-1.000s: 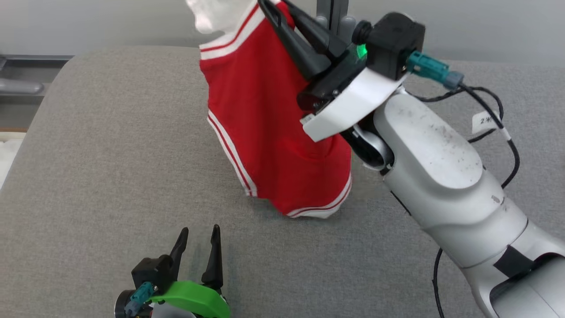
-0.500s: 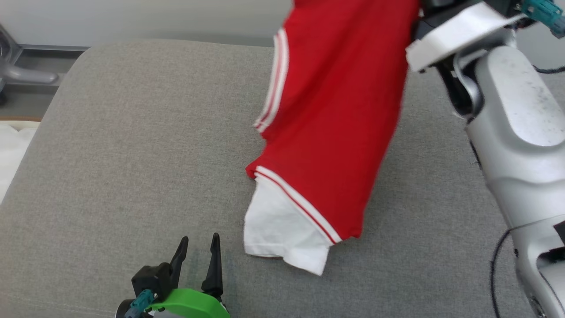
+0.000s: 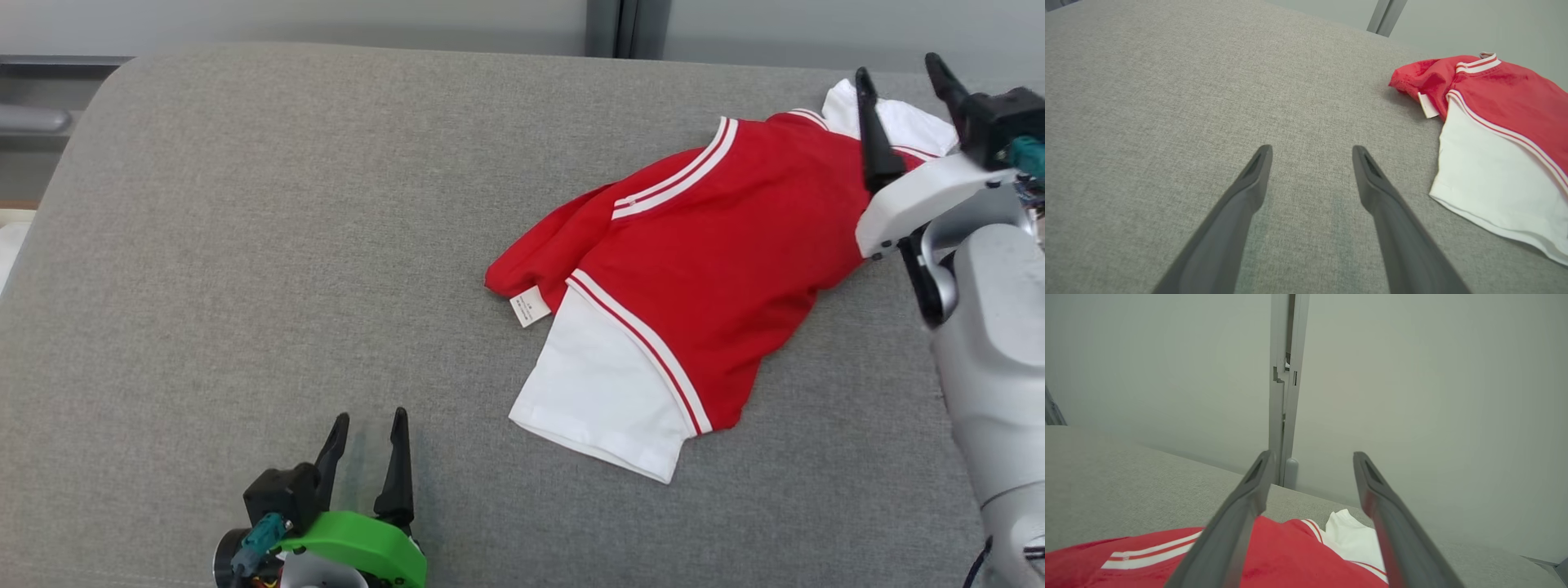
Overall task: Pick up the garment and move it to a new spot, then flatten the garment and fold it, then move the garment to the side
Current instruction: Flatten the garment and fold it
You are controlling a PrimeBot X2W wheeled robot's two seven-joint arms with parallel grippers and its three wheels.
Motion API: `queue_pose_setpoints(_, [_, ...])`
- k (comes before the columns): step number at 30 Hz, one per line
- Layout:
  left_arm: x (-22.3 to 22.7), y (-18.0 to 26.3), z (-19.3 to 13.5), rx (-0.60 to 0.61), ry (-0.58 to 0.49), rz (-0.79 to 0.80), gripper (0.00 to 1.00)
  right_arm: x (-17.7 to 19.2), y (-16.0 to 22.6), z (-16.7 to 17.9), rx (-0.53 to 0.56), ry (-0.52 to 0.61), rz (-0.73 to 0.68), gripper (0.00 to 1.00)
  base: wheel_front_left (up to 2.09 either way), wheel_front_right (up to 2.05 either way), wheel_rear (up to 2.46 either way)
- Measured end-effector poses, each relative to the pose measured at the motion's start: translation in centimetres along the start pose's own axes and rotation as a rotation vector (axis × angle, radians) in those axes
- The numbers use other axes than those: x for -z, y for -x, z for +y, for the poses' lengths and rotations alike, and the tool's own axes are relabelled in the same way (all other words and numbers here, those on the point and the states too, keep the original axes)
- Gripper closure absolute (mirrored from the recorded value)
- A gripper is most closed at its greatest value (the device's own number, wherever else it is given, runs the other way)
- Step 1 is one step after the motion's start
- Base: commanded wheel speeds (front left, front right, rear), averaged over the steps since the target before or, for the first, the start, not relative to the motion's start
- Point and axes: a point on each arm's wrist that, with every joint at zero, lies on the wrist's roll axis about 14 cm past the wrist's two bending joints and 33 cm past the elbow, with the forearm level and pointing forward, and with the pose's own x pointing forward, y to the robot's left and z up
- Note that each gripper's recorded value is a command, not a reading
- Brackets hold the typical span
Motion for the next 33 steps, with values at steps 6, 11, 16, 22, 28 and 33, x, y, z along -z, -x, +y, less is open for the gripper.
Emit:
queue_pose_setpoints(6, [-0.2, -0.2, -0.7, 0.023, -0.003, -0.005, 0.0, 0.8, 2.3, 7.8, -0.171, -0.072, 0.003, 0.0, 0.0, 0.0, 0.0])
queue_pose_setpoints(11, [-0.4, -0.2, -1.1, 0.037, -0.005, -0.014, 0.0, 2.9, 5.8, 15.3, -0.371, -0.115, 0.073, 0.0, 0.0, 0.0, 0.0])
queue_pose_setpoints(16, [-0.7, 0.0, -1.1, 0.035, -0.008, -0.022, 0.0, 5.8, 9.8, 20.8, -0.542, -0.132, 0.182, 0.0, 0.0, 0.0, 0.0])
queue_pose_setpoints(22, [-0.6, 0.2, -0.7, 0.024, -0.008, -0.022, 0.0, 9.9, 13.8, 24.3, -0.679, -0.099, 0.341, 0.0, 0.0, 0.0, 0.0])
queue_pose_setpoints(28, [-0.4, 0.5, -0.4, 0.014, -0.008, -0.016, 0.0, 12.5, 15.6, 25.4, -0.744, -0.038, 0.441, 0.52, 0.0, 0.0, 0.0])
queue_pose_setpoints(33, [-0.5, 0.5, -0.3, 0.008, -0.008, -0.019, 0.0, 12.7, 15.4, 25.1, -0.732, -0.041, 0.446, 1.0, 0.0, 0.0, 0.0])
